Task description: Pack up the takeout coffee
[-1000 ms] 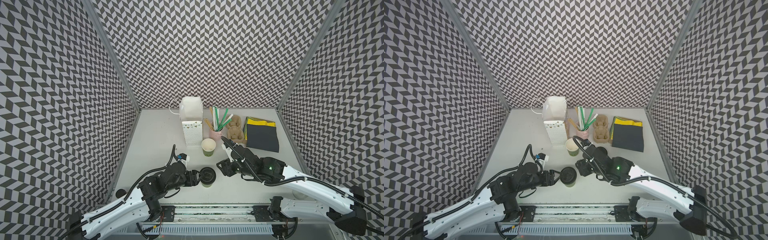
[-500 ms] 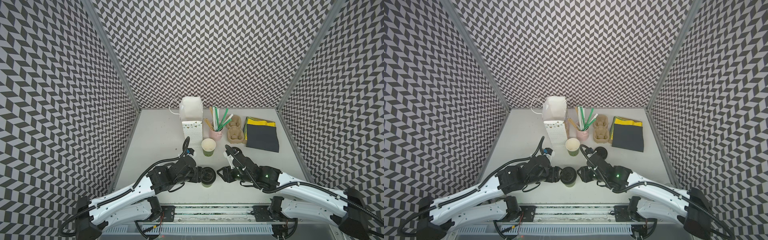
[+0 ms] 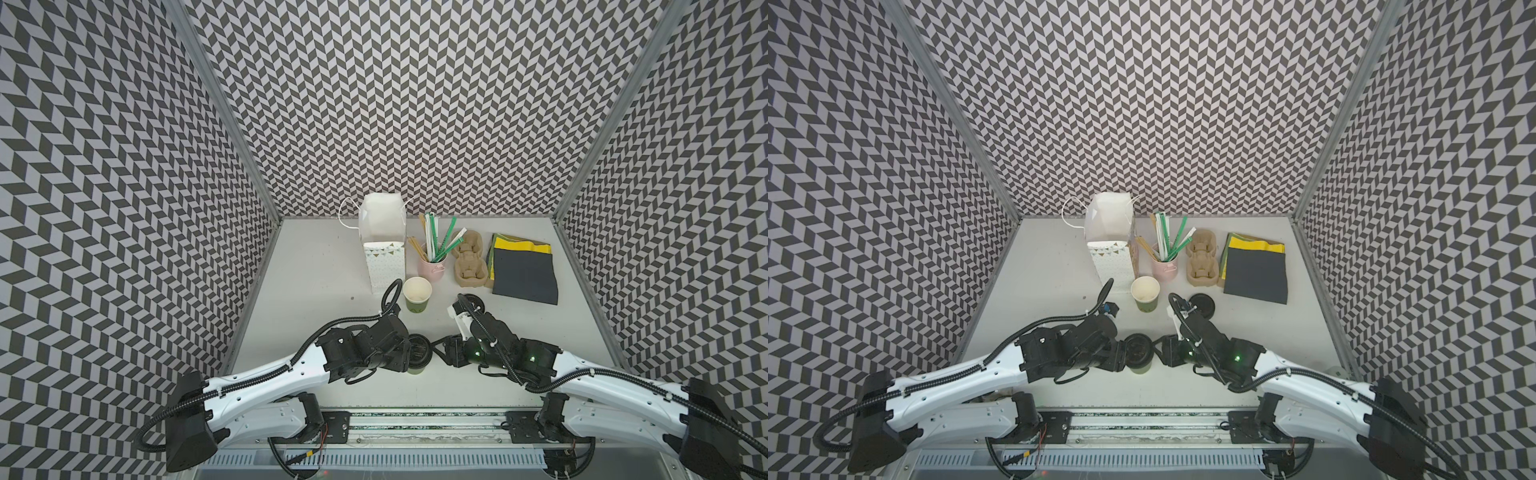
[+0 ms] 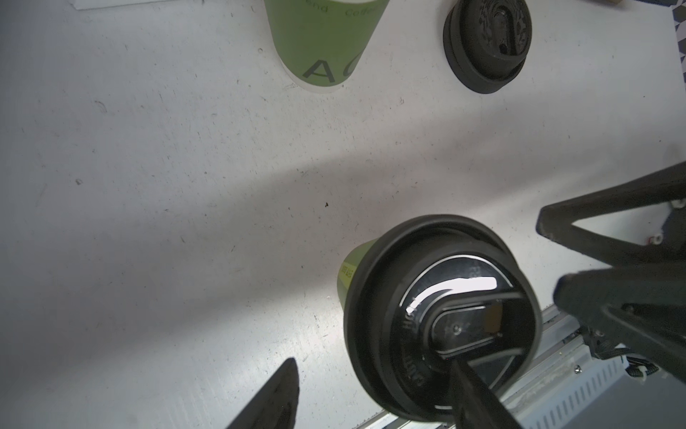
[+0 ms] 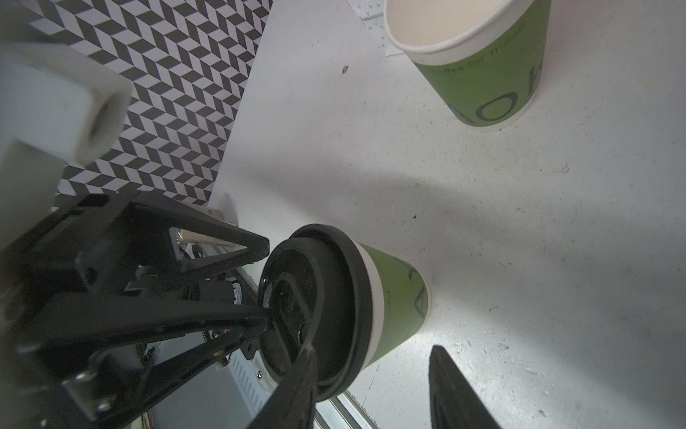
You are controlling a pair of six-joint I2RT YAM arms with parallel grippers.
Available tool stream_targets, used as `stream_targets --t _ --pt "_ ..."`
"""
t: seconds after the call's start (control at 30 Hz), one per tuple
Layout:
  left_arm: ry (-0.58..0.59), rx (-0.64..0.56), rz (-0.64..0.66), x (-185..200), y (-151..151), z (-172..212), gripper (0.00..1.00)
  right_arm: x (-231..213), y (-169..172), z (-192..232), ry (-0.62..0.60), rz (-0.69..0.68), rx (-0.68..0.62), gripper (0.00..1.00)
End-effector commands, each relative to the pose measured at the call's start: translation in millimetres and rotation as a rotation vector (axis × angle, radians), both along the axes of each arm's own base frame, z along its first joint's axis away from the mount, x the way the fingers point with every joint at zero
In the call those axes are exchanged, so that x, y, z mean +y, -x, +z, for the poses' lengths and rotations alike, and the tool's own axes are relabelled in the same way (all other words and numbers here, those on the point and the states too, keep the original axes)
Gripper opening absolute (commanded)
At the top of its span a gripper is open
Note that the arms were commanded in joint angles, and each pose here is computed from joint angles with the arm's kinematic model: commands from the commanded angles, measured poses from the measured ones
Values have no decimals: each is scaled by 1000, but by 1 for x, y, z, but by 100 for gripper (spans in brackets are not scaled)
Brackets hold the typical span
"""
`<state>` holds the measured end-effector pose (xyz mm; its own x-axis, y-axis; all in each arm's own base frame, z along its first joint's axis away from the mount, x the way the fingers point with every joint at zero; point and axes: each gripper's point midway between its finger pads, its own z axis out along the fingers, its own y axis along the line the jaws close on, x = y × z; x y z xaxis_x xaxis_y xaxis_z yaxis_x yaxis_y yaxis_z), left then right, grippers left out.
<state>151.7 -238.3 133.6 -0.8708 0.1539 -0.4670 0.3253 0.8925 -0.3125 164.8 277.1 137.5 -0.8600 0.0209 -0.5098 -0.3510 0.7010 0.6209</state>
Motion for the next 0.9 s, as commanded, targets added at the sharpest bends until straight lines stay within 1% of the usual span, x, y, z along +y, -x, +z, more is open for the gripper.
stream_targets --t 0.0,0.2,0.3,0.4,0.53,0.67,0.8,0.87 --pt "-47 -24 -1 4 -4 2 66 9 -3 17 -101 4 -30 48" --pt "-83 1 -8 7 0 -13 66 9 -1 6 -95 8 -10 48" --pt "-86 15 -10 10 3 -20 66 9 -1 -4 -72 7 12 48" --pt "-76 27 -18 9 8 -23 66 9 -1 -12 -50 3 32 48" --pt "-70 40 -16 9 12 -29 66 1 -3 -31 -2 -45 82 48" --pt "-55 65 -16 10 17 -37 65 0 1 -48 49 -40 136 47" --pt "-40 93 -13 12 23 -47 65 -5 -3 -53 90 -65 142 47" --pt "-31 92 -9 12 23 -45 65 -5 -4 -50 92 -64 140 47"
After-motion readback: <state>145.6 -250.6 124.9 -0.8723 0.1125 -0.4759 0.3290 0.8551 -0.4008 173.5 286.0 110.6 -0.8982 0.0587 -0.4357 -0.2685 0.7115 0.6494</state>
